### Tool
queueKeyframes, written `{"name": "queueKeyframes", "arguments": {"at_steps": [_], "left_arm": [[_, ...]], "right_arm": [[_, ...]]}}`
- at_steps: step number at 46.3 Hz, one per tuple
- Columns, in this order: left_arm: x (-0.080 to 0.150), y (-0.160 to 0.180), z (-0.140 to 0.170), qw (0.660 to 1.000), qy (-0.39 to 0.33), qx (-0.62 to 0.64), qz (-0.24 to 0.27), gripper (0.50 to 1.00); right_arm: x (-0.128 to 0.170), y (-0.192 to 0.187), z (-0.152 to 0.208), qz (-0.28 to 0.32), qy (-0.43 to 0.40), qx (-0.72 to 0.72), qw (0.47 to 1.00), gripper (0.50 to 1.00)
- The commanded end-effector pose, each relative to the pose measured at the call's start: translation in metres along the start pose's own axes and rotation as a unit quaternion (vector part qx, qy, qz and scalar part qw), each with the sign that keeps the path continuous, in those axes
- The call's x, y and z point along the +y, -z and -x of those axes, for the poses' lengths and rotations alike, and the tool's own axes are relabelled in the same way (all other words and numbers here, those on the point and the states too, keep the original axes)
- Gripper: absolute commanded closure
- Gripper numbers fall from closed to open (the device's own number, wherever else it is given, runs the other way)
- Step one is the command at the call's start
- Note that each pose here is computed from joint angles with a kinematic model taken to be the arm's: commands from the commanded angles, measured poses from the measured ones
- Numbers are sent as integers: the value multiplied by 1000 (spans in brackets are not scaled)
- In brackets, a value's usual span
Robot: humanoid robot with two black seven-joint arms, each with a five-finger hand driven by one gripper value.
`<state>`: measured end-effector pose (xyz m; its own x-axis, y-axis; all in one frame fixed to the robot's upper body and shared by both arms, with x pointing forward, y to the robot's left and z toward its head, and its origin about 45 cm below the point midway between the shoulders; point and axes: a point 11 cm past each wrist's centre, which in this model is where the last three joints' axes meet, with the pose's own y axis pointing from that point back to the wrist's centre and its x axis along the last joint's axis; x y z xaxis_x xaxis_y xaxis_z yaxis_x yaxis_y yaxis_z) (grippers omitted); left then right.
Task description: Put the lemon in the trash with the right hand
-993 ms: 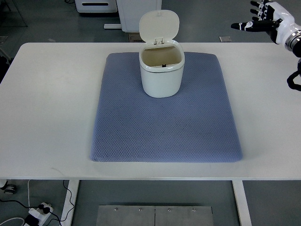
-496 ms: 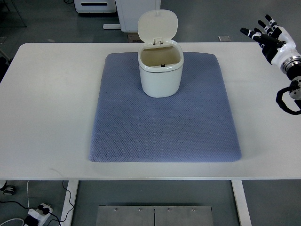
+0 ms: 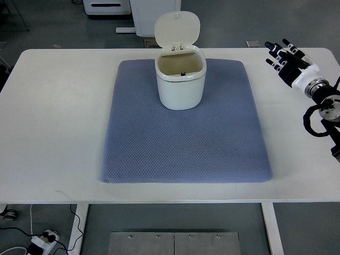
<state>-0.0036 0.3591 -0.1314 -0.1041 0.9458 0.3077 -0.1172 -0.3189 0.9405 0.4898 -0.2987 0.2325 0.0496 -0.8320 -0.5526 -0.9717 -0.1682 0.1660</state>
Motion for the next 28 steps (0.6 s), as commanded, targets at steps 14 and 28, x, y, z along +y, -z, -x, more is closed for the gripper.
{"name": "queueKeyframes", "arguments": {"at_steps": [14, 28], "left_arm": [[0, 0, 0, 1000, 0, 0, 0, 500], [0, 0, 0, 1000, 0, 0, 0, 500]], "right_arm": [[1, -24, 2, -33, -13, -95, 995, 500], [9, -22, -14, -107, -39, -134, 984, 500]]}}
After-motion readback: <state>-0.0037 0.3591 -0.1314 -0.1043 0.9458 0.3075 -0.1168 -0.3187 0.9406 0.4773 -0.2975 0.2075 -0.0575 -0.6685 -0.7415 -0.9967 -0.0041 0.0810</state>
